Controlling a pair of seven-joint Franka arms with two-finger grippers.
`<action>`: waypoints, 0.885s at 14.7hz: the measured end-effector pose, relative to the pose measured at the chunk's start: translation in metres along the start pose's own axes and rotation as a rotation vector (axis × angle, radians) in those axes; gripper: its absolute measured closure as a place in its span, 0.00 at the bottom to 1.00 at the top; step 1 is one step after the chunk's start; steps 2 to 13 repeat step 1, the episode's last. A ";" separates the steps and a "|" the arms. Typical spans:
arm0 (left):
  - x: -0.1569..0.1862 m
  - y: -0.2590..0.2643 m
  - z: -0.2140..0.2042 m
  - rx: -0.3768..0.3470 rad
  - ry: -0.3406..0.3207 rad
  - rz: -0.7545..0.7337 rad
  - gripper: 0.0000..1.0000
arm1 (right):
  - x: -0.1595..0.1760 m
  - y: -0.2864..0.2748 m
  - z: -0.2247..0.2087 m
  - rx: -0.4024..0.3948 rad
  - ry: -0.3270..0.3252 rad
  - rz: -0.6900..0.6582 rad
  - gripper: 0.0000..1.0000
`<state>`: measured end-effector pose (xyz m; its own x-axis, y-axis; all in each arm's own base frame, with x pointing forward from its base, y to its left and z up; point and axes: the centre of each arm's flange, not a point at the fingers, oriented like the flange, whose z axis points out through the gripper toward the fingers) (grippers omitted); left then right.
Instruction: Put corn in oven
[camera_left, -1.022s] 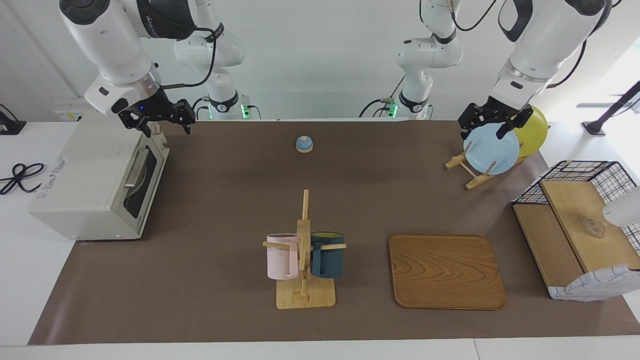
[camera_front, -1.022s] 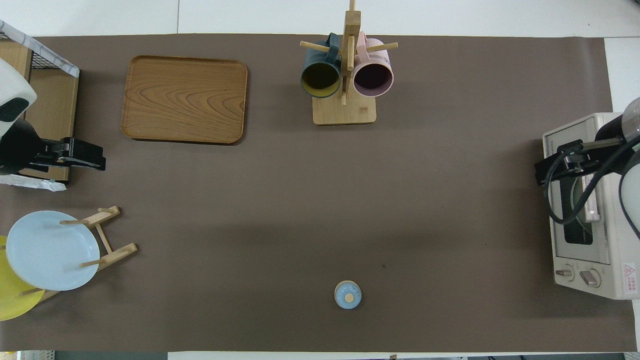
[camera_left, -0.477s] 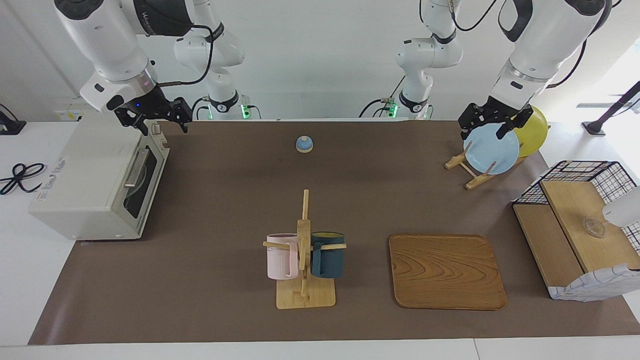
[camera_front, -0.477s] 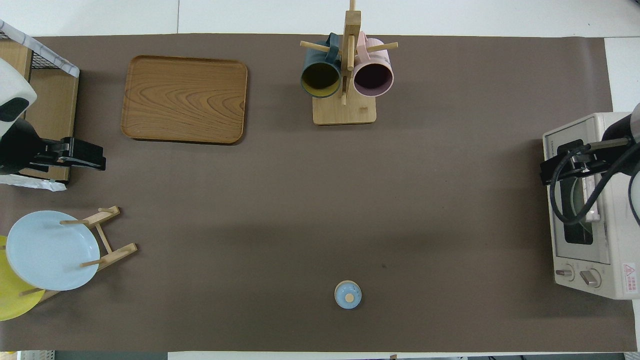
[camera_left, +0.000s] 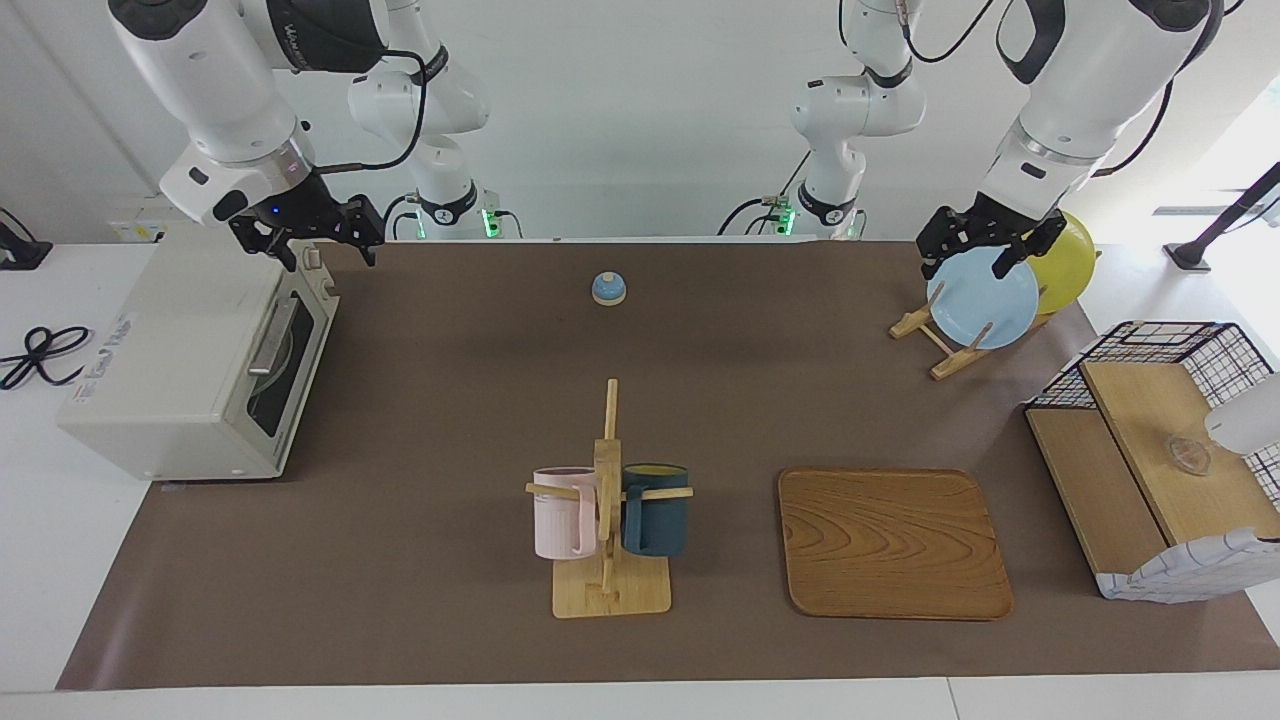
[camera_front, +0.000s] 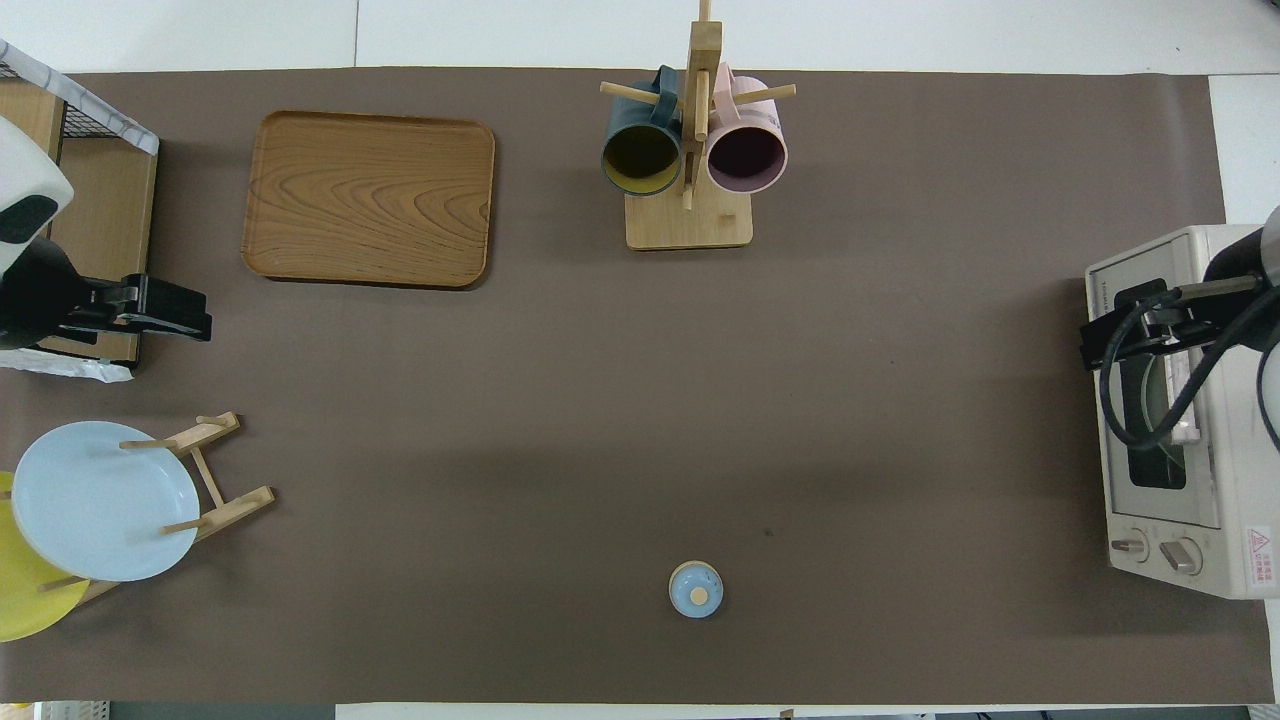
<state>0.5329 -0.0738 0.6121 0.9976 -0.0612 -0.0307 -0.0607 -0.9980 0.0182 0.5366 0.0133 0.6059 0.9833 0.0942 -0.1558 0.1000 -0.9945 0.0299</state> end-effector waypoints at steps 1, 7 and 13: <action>0.000 0.000 0.000 0.000 0.000 0.000 0.00 | 0.000 0.000 0.000 0.000 0.000 0.000 0.00; 0.000 0.000 0.000 0.000 0.000 0.000 0.00 | 0.000 0.000 0.000 0.000 0.000 0.000 0.00; 0.000 0.000 0.000 0.000 0.000 0.000 0.00 | 0.000 0.000 0.000 0.000 0.000 0.000 0.00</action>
